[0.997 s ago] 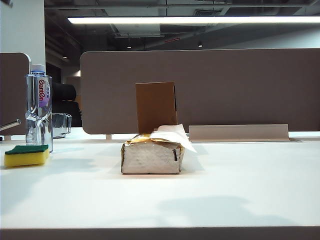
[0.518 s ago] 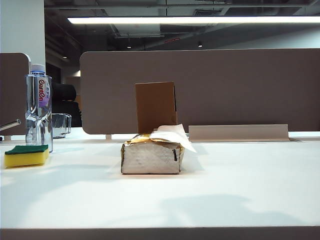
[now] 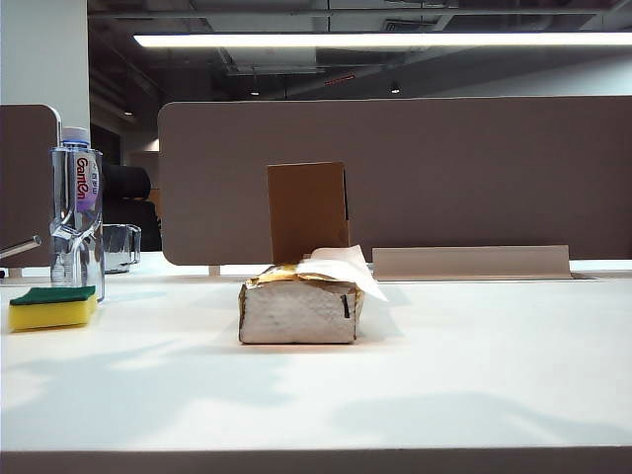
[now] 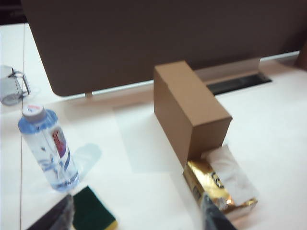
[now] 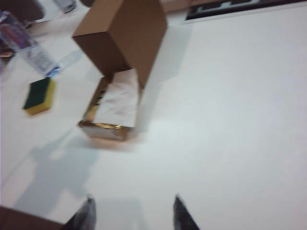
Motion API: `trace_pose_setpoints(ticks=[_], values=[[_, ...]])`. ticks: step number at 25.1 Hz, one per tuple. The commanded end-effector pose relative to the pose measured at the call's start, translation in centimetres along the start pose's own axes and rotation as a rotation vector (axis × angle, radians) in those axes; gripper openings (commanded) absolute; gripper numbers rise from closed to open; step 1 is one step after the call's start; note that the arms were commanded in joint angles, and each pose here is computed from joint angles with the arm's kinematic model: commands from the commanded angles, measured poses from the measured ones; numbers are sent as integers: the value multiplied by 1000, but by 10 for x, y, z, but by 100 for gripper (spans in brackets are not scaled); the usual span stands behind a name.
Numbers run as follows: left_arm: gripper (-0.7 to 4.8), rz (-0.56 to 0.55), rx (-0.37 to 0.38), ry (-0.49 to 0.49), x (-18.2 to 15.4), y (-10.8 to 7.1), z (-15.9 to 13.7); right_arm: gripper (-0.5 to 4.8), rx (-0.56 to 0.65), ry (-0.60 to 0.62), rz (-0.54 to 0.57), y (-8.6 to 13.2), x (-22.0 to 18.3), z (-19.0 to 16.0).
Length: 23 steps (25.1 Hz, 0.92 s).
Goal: Move the sponge from right to left to wipe the table, avoiding obstacles on the table, and finally reaching the bottle of mineral water.
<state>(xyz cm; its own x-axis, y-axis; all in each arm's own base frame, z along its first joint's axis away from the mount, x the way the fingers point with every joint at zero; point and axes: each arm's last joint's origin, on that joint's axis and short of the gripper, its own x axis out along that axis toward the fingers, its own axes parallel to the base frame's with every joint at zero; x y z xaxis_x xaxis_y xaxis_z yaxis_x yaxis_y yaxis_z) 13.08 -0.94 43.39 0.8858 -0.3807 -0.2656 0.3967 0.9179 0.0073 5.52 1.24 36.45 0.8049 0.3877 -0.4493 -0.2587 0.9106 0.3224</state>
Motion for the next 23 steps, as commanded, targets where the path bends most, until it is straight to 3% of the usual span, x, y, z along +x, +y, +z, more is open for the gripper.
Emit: trace_pose_setpoints(ticks=[1, 8, 15, 23], values=[[341, 19, 11, -35, -13, -7, -2, 207, -45, -66, -71, 1, -9, -2], [340, 79, 39, -104, -42, -20, -28, 207, -139, -160, -218, 1, -27, -13], [339, 146, 54, -174, -66, -34, -71, 197, -154, -270, -289, -13, -18, -58], [317, 164, -2, -217, -44, -31, -130, 158, -144, -287, -306, -30, 18, -73]])
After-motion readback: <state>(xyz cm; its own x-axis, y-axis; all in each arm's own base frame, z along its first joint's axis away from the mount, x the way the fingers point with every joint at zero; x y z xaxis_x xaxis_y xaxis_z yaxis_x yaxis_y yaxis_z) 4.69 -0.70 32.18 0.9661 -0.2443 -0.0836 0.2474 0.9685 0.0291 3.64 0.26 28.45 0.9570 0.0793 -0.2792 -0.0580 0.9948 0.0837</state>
